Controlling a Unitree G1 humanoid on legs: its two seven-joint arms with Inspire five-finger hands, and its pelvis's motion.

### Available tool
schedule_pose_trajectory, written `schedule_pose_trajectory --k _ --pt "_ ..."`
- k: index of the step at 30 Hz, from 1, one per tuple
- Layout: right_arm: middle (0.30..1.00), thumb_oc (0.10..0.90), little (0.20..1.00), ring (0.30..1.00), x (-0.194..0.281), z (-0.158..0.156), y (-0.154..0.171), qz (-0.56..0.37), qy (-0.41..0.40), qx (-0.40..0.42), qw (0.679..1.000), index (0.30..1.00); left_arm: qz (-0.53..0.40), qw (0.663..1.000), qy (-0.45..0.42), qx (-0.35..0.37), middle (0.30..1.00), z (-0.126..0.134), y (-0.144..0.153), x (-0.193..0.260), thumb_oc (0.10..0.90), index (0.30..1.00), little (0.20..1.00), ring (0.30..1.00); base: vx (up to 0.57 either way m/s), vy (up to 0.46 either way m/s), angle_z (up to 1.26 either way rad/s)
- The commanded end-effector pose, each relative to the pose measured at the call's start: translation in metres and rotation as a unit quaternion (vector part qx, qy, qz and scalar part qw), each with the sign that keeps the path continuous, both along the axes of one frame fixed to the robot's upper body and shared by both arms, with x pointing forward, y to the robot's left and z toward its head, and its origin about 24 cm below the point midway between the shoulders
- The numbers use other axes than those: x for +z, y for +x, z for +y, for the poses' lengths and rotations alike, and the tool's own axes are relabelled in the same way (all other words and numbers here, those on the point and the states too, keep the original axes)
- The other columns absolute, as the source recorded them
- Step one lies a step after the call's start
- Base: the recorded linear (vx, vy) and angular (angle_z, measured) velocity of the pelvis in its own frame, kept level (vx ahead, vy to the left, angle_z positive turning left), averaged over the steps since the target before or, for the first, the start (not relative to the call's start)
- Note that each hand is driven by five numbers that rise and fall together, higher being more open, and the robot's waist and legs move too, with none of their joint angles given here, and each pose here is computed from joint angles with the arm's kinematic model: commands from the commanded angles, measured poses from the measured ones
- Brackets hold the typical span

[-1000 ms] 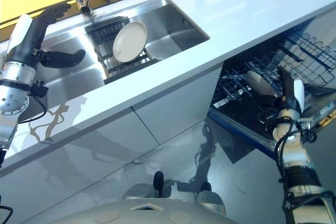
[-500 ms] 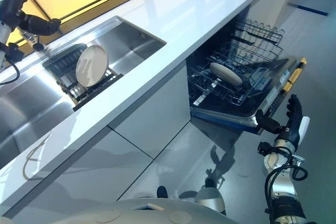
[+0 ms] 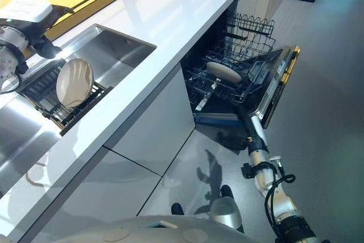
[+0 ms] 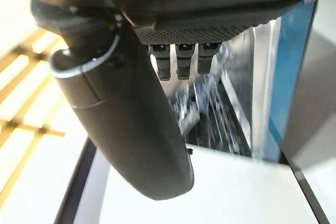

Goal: Pick up plates and place into dishwasher.

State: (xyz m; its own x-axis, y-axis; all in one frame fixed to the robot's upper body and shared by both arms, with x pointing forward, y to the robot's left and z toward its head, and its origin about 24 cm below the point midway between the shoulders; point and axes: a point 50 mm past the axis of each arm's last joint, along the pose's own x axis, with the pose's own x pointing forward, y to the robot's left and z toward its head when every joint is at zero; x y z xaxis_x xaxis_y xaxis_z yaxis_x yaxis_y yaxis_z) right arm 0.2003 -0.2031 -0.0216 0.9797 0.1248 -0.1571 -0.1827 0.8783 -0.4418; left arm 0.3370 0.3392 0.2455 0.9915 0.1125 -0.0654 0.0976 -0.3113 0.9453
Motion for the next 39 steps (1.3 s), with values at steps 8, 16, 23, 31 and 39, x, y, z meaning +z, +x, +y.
schedule_pose_trajectory --k 8,16,23,31,39 --pt "0.900 0.800 0.900 0.900 0.028 -0.001 0.015 -0.061 -0.022 0.045 0.997 0.900 -0.012 0.990 0.102 0.098 0.900 0.032 -0.016 0.064 0.800 0.900 0.900 0.900 0.04 0.046 -0.09" --pt "0.900 0.800 0.900 0.900 0.018 0.005 0.010 -0.036 -0.030 0.072 0.996 0.900 -0.015 0.990 0.112 0.086 0.900 0.028 -0.010 0.059 0.800 0.900 0.900 0.900 0.06 0.028 -0.01" --pt "0.900 0.800 0.900 0.900 0.007 0.010 0.003 0.008 -0.037 0.111 0.993 0.900 -0.032 0.989 0.111 0.092 0.900 0.023 -0.001 0.056 0.800 0.900 0.900 0.900 0.06 0.008 -0.04" --pt "0.900 0.800 0.900 0.900 -0.019 0.012 -0.011 0.106 -0.055 0.164 0.979 0.900 -0.039 0.986 0.110 0.120 0.900 0.028 0.003 0.049 0.800 0.900 0.900 0.900 0.04 -0.010 -0.01" --pt "0.900 0.800 0.900 0.900 -0.023 0.011 -0.014 0.131 -0.056 0.169 0.975 0.900 -0.027 0.984 0.105 0.138 0.900 0.029 0.008 0.041 0.800 0.900 0.900 0.900 0.04 -0.008 -0.04"
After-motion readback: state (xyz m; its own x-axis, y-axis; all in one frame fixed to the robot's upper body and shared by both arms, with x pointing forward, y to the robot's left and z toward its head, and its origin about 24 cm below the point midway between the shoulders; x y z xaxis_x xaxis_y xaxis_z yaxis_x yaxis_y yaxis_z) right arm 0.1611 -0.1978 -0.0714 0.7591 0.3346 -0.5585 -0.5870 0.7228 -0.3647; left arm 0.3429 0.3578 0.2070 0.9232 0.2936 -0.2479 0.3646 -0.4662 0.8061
